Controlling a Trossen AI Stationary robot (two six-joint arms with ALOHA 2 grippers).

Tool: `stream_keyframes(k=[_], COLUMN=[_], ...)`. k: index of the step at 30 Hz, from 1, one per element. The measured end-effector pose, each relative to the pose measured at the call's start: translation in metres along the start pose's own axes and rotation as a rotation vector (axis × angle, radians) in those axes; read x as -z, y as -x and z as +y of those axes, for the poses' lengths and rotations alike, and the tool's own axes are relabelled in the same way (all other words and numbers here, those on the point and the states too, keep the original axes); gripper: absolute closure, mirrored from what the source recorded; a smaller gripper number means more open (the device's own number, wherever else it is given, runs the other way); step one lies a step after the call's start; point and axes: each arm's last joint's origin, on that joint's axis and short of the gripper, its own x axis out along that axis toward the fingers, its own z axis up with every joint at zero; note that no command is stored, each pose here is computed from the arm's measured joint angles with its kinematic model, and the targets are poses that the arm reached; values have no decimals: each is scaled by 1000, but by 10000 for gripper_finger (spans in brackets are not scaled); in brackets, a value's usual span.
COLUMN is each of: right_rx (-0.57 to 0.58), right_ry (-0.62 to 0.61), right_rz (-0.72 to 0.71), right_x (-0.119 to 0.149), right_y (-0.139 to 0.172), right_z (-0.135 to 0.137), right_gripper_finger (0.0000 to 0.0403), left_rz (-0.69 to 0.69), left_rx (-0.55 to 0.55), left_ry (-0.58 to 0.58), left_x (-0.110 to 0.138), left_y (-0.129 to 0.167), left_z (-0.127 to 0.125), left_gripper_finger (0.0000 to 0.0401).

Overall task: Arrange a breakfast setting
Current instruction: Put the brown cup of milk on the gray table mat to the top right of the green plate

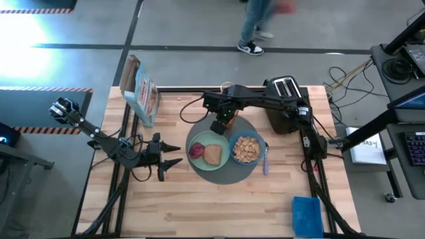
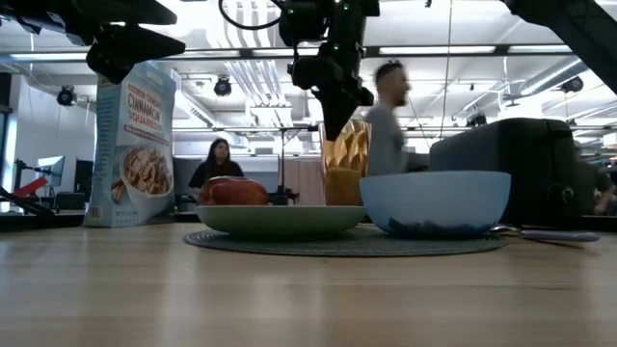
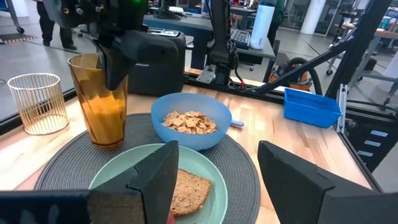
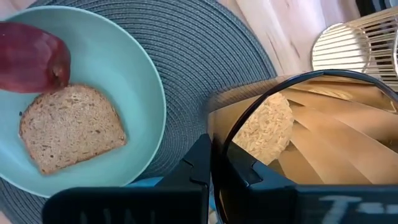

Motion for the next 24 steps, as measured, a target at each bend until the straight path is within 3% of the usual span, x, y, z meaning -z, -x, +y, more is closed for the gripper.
stream_keyframes(k=[18, 24], right_rx=[4, 5], right_ry=[1, 2], right_rz=[16, 23], right_x=[3, 3], right_y=[-16, -16], right_z=[1, 1], right_gripper_finger=[392, 353], left_rz=[0, 0], left_rx=[0, 0], left_ry=[0, 0], left_x=[0, 0], left_y=[0, 0], left_z=[0, 0], left_gripper_finger=[196, 196])
